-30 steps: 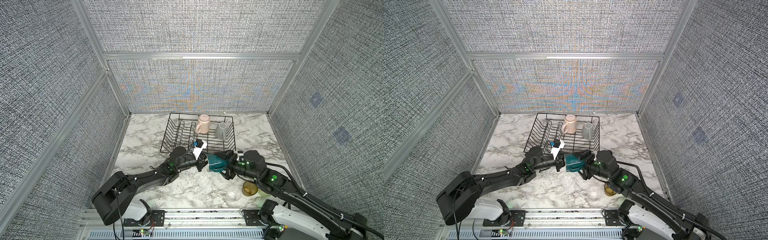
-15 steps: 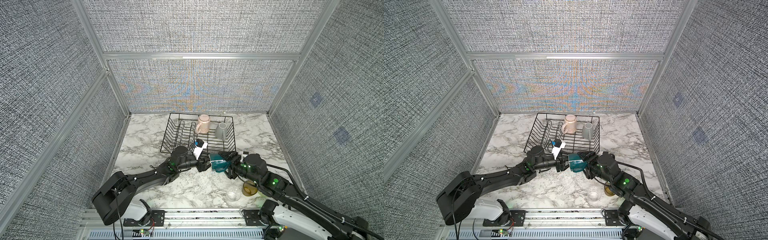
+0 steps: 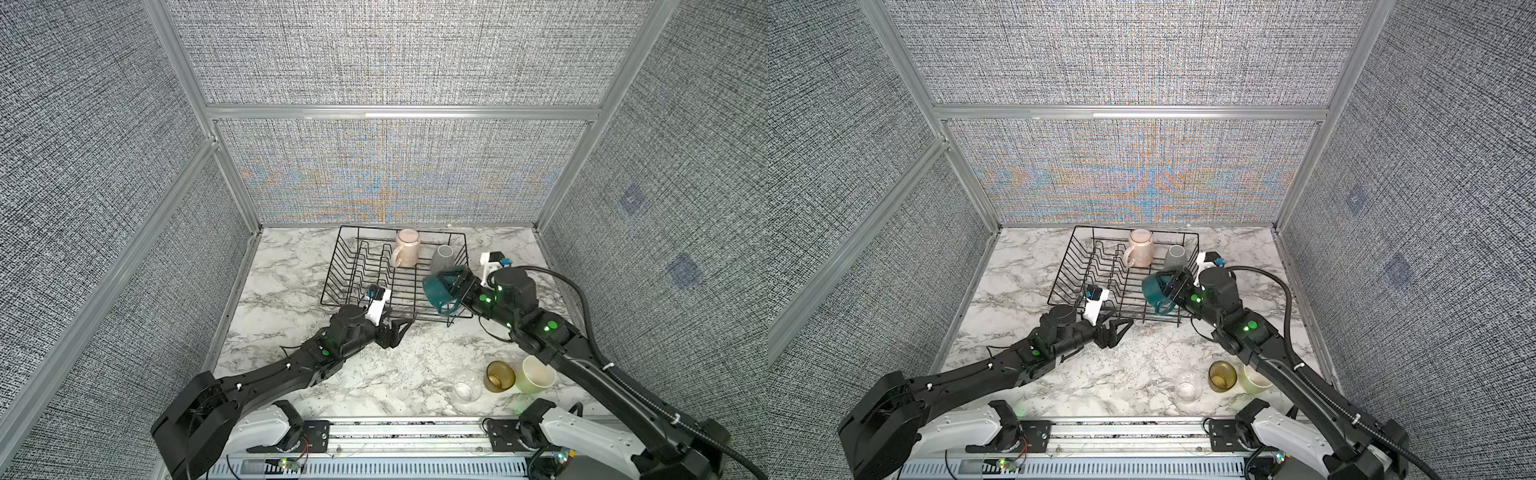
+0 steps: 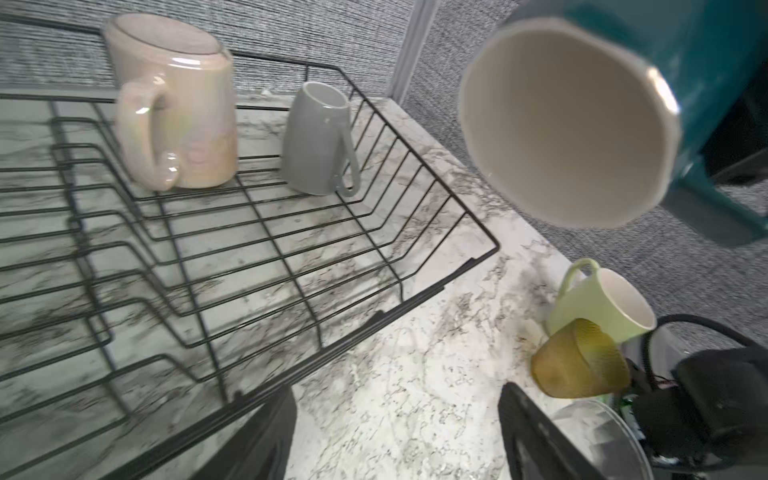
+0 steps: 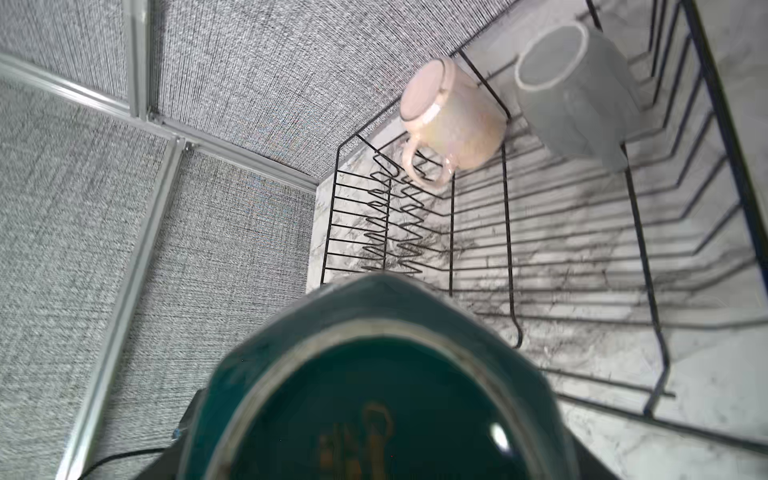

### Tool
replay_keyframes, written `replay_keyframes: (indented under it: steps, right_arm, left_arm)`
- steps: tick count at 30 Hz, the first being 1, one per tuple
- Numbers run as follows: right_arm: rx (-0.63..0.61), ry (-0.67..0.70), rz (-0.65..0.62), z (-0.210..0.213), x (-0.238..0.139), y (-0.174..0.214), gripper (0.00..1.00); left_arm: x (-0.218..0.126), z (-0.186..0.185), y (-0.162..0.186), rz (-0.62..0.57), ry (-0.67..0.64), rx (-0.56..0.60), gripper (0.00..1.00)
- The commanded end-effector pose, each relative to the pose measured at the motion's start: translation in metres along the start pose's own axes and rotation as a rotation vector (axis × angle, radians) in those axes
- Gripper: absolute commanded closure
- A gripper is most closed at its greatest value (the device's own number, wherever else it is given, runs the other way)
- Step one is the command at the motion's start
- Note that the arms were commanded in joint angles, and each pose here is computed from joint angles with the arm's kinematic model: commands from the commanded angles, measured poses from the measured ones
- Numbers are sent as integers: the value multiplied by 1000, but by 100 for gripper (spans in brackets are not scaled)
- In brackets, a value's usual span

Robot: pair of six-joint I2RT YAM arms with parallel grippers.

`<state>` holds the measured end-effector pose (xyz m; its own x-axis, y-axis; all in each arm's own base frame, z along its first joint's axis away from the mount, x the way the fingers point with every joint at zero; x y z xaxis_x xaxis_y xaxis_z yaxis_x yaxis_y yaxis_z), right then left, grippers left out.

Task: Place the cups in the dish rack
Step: 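Open the left gripper and draw it back while the right gripper carries the mug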

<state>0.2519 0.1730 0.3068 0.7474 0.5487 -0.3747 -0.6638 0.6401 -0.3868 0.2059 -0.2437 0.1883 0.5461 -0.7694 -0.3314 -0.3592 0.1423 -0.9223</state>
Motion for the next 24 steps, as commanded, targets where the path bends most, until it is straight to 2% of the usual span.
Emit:
replay_keyframes:
  steps: [1, 8, 14, 20, 24]
  right_arm:
    - [-308, -27, -9, 18, 7, -13, 43]
    - [-538, 54, -20, 24, 50, -28, 44]
    - [-669, 121, -11, 15, 90, -32, 45]
    - [-691, 224, -29, -8, 124, -32, 46]
    - [-701, 281, -34, -18, 147, -28, 47]
  left_arm:
    - [-11, 30, 21, 76, -254, -4, 1]
    - [-36, 63, 40, 65, -552, -37, 1]
    - [-51, 73, 47, 33, -652, -47, 1]
    - [-70, 81, 51, -9, -746, -122, 1]
    - [-76, 81, 48, -17, -755, -134, 1]
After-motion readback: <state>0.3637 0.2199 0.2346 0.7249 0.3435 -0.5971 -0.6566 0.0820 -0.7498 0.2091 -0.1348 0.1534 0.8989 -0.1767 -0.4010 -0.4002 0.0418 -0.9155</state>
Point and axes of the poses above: each gripper's point midway between its finger pads, its own x axis out along the fingers, its own z axis along the line the jaws close on, y = z × x, the point moved 6 cm from there along -x, back along the fingers, and after that the axes turned 11 degrees about x, right-handed, at the moved point
